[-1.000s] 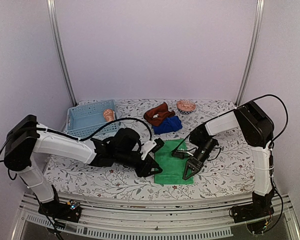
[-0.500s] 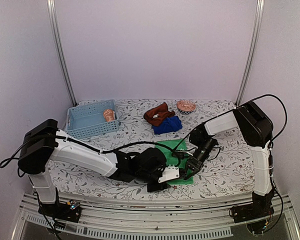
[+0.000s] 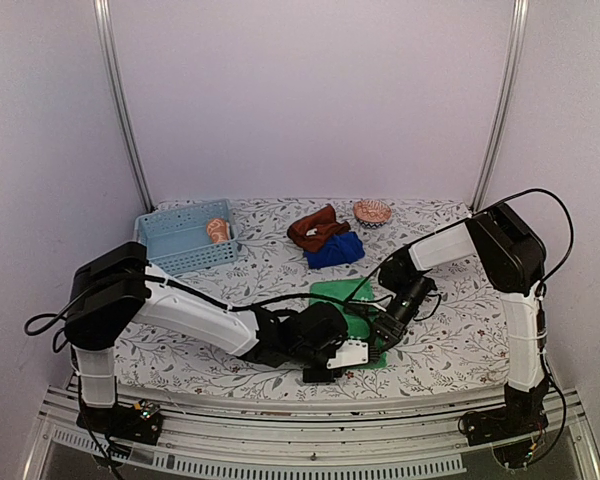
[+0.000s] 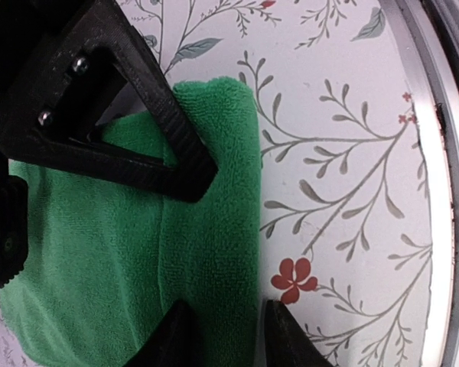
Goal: Roll the towels
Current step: Roll the towel at the center of the board.
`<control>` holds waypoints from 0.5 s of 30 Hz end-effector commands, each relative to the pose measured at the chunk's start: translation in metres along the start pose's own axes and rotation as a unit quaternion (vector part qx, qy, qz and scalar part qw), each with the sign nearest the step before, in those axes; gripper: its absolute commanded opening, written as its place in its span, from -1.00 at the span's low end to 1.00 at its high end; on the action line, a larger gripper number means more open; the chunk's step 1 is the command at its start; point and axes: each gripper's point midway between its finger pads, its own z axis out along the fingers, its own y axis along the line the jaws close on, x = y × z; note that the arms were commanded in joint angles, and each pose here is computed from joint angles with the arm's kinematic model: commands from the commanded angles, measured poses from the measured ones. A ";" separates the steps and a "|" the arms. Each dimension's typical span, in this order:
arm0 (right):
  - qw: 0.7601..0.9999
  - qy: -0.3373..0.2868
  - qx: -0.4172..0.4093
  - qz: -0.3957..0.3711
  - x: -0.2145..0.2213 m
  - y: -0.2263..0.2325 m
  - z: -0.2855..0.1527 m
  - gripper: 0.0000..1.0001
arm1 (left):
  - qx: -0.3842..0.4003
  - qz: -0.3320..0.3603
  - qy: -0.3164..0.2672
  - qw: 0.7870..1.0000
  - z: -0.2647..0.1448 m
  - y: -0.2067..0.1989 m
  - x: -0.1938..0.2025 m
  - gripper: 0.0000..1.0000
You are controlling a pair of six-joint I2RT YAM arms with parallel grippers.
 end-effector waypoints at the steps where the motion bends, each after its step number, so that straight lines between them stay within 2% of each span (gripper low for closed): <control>1: 0.997 0.029 0.075 -0.020 0.007 -0.048 0.009 -0.93 | 0.003 0.022 0.052 0.998 0.015 -0.008 0.029 -0.30; 4: 0.997 0.027 0.072 -0.021 0.006 -0.046 0.008 -0.92 | 0.001 0.027 0.071 0.997 0.020 -0.009 0.039 -0.41; 8: 0.998 0.020 0.058 -0.033 0.004 -0.031 0.001 -0.86 | 0.014 0.026 0.080 0.996 0.023 -0.015 0.045 -0.66; 12: 0.996 -0.010 0.055 -0.068 -0.004 -0.004 -0.025 -0.67 | 0.041 0.006 0.076 0.996 0.020 -0.024 0.042 -0.90; 15: 0.991 -0.041 0.080 -0.102 -0.010 0.013 -0.052 -0.49 | 0.070 -0.023 0.070 0.995 0.016 -0.033 0.037 -1.00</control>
